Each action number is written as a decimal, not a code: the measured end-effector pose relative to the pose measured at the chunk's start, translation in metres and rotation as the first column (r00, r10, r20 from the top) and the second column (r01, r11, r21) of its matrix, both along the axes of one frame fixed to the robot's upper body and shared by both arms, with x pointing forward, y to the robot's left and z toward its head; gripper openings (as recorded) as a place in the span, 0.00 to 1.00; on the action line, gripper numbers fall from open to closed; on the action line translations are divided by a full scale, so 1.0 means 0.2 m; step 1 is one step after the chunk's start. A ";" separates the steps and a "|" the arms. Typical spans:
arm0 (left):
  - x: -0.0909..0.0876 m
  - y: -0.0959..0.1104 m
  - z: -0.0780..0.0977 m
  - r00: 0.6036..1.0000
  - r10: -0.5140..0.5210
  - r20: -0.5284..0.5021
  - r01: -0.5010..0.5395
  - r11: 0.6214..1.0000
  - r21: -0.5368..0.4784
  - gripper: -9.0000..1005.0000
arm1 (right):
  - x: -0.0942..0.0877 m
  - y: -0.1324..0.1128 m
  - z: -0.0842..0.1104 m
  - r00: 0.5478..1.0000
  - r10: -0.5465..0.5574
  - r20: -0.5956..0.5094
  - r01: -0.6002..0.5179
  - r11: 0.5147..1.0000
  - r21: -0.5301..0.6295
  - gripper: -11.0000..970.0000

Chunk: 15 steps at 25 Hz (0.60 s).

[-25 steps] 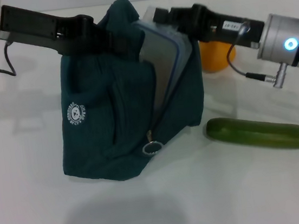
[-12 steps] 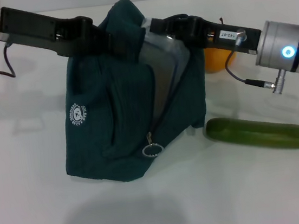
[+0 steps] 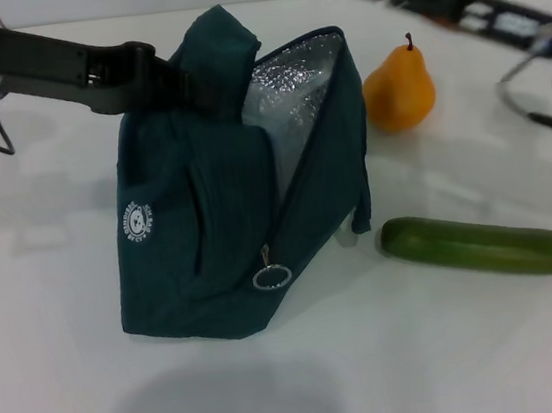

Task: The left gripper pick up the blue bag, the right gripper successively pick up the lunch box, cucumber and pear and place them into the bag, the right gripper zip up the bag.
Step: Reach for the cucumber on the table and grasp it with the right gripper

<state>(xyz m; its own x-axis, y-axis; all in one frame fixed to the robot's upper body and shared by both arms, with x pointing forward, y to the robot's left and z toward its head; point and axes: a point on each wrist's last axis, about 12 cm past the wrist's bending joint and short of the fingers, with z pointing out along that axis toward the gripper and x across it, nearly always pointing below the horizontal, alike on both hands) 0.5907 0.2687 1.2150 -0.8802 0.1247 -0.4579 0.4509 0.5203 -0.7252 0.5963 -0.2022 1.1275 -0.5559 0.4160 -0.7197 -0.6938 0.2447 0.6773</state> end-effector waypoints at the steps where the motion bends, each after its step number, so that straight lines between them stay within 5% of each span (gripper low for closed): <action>1: 0.00 0.01 0.00 1.000 0.003 0.000 -0.003 1.000 -0.003 0.05 | -0.01 -0.05 0.00 0.999 -0.028 0.024 0.028 1.000 0.003 0.45; 7: -0.01 0.02 0.00 1.000 0.006 0.002 -0.006 1.000 -0.011 0.05 | -0.05 -0.40 -0.03 0.964 -0.220 0.150 0.235 0.968 -0.091 0.76; 11: -0.01 0.03 -0.01 1.000 0.008 -0.001 -0.008 1.000 -0.011 0.05 | -0.02 -0.46 -0.09 0.934 -0.289 0.210 0.337 0.909 -0.246 0.88; 15: -0.01 0.02 0.00 1.000 0.003 0.004 -0.003 1.000 -0.011 0.05 | 0.03 -0.39 -0.15 0.925 -0.239 0.295 0.350 0.840 -0.414 0.86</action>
